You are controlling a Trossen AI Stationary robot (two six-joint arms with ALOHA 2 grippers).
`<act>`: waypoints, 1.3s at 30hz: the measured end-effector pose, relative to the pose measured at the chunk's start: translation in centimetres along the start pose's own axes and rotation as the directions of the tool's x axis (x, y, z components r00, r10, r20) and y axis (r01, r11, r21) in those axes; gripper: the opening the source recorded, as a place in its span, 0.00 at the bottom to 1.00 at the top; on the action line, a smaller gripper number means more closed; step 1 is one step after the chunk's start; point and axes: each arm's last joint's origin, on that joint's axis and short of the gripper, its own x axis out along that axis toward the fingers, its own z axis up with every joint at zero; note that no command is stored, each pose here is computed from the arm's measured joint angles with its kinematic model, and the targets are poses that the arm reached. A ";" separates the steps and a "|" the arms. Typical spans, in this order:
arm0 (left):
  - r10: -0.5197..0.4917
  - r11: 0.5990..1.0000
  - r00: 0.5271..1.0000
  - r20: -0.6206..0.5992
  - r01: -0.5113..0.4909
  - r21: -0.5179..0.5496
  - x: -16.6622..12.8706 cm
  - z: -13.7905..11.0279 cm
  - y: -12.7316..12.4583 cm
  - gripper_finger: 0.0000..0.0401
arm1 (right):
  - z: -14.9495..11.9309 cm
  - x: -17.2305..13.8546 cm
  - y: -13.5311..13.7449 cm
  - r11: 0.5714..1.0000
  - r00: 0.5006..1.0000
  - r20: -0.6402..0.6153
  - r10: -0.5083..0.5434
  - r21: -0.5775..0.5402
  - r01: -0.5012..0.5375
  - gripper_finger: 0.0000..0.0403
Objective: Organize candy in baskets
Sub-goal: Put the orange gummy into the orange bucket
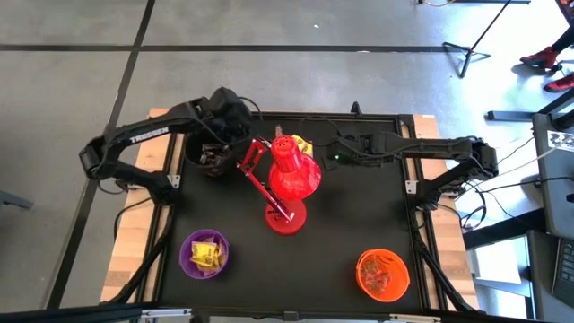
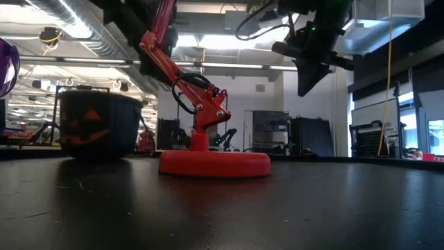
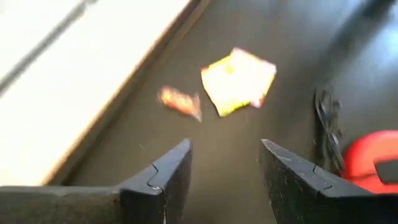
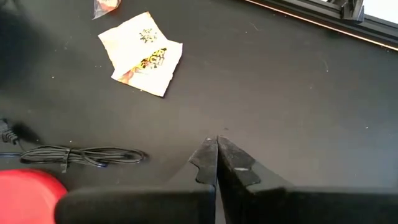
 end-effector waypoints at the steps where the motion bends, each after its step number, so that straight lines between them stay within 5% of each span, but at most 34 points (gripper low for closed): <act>1: 0.013 1.000 1.000 0.023 -0.013 0.011 -0.3 0.4 0.0 0.43 | 0.0 0.0 0.0 1.000 1.000 0.002 0.003 0.002 -0.003 0.01; 6: 0.015 1.000 0.995 0.098 -0.016 0.006 0.9 1.4 0.9 0.43 | 0.0 -0.1 0.6 0.999 0.999 0.017 0.047 0.010 -0.047 0.01; 22: -0.049 0.998 0.997 -0.055 0.046 -0.049 12.9 -0.7 3.4 0.43 | -0.9 -0.8 1.7 0.994 0.993 0.041 0.109 -0.007 -0.109 0.01; 30: -0.078 0.997 0.996 -0.040 0.077 -0.025 15.0 -1.0 2.4 0.47 | -0.8 -0.8 1.8 0.994 0.993 0.051 0.108 0.010 -0.109 0.01; 39: 0.009 0.999 1.000 -0.004 -0.009 -0.050 15.5 -0.8 2.7 0.61 | -0.6 -0.8 2.0 0.991 0.989 0.062 0.134 0.022 -0.135 0.01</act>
